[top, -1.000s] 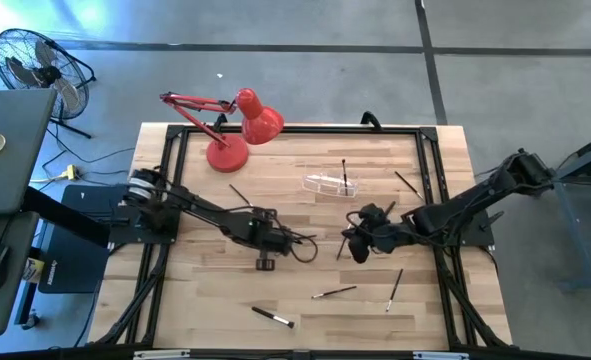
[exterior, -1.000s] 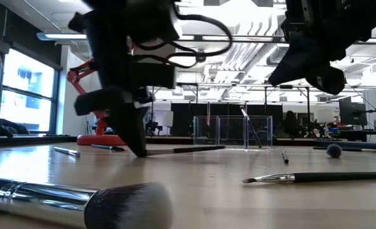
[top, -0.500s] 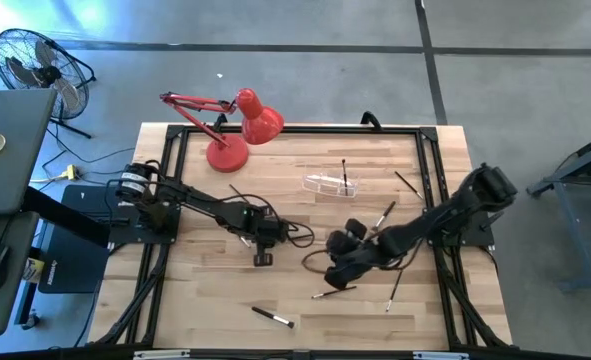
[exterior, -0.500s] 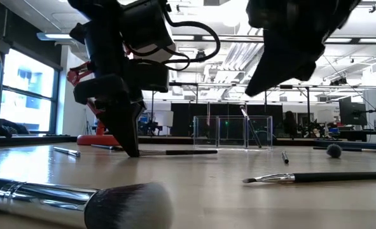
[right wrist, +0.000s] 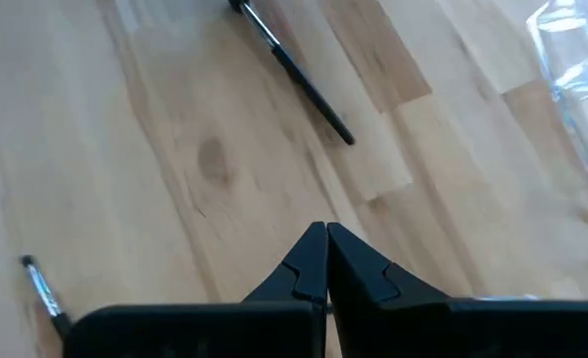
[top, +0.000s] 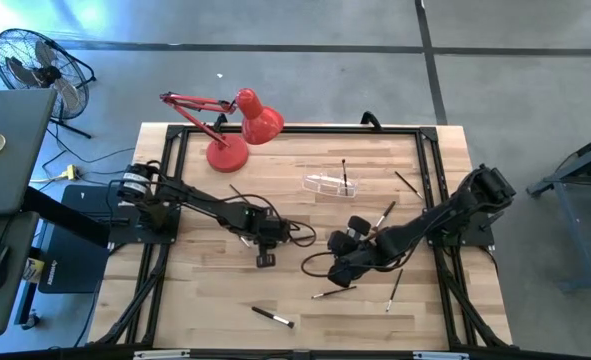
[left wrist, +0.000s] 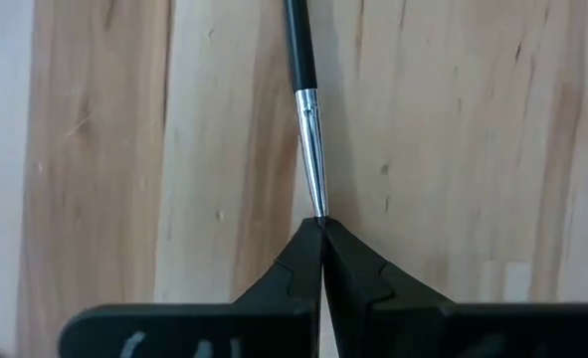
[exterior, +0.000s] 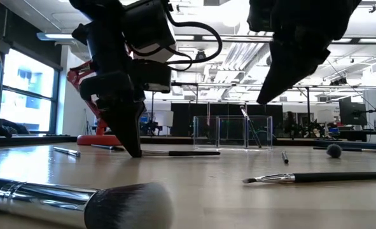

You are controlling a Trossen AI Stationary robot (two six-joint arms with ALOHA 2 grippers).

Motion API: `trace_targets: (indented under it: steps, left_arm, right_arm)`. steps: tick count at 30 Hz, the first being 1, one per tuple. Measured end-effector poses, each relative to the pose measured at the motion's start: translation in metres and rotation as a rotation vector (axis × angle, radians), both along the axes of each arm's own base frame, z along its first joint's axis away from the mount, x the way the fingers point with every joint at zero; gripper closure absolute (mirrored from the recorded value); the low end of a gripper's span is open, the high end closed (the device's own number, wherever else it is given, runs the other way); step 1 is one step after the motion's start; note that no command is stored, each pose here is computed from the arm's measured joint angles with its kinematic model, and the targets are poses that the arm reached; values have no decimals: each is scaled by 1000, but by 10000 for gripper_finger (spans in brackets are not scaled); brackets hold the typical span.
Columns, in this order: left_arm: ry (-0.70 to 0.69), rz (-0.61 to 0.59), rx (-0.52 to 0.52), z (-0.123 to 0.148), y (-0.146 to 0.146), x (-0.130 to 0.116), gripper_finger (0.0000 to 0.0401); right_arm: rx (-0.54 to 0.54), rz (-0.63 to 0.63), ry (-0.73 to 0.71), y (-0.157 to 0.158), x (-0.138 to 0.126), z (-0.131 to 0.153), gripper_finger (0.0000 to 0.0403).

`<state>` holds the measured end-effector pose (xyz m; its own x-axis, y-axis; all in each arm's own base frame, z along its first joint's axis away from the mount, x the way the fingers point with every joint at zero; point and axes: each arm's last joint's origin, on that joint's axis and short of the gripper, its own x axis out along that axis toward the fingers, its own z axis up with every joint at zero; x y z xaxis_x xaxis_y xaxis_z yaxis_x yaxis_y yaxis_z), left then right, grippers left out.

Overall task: Put items in baskets/containers
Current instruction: Put the eyeshadow brush into the transparent organizer

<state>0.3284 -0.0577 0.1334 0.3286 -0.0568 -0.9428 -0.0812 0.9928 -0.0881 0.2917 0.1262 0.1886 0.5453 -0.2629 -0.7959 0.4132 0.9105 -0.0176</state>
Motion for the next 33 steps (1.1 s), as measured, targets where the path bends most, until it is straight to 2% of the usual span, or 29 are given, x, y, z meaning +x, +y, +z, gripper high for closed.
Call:
trace_targets:
  steps: [5, 8, 20, 26, 29, 33]
  left_arm:
    - [-10, -2, -30, 12, -3, 10, 401]
    - [-9, 17, -106, 17, 0, 14, 401]
    - [-21, 202, -303, 24, 35, 24, 401]
    - [-46, 296, -426, 29, 45, 29, 401]
    - [-45, 325, -443, 29, 47, 30, 401]
    - [-38, 319, -463, 29, 45, 29, 401]
  right_arm:
    - [-52, 32, 5, -2, -1, -4, 398]
    - [-127, 94, -8, -3, 1, -5, 386]
    - [-312, 319, -11, -11, 16, -24, 320]
    - [-467, 433, 79, -11, 28, -40, 290]
    - [-549, 455, 95, -10, 36, -42, 279]
    - [-588, 480, 74, -11, 47, -42, 271]
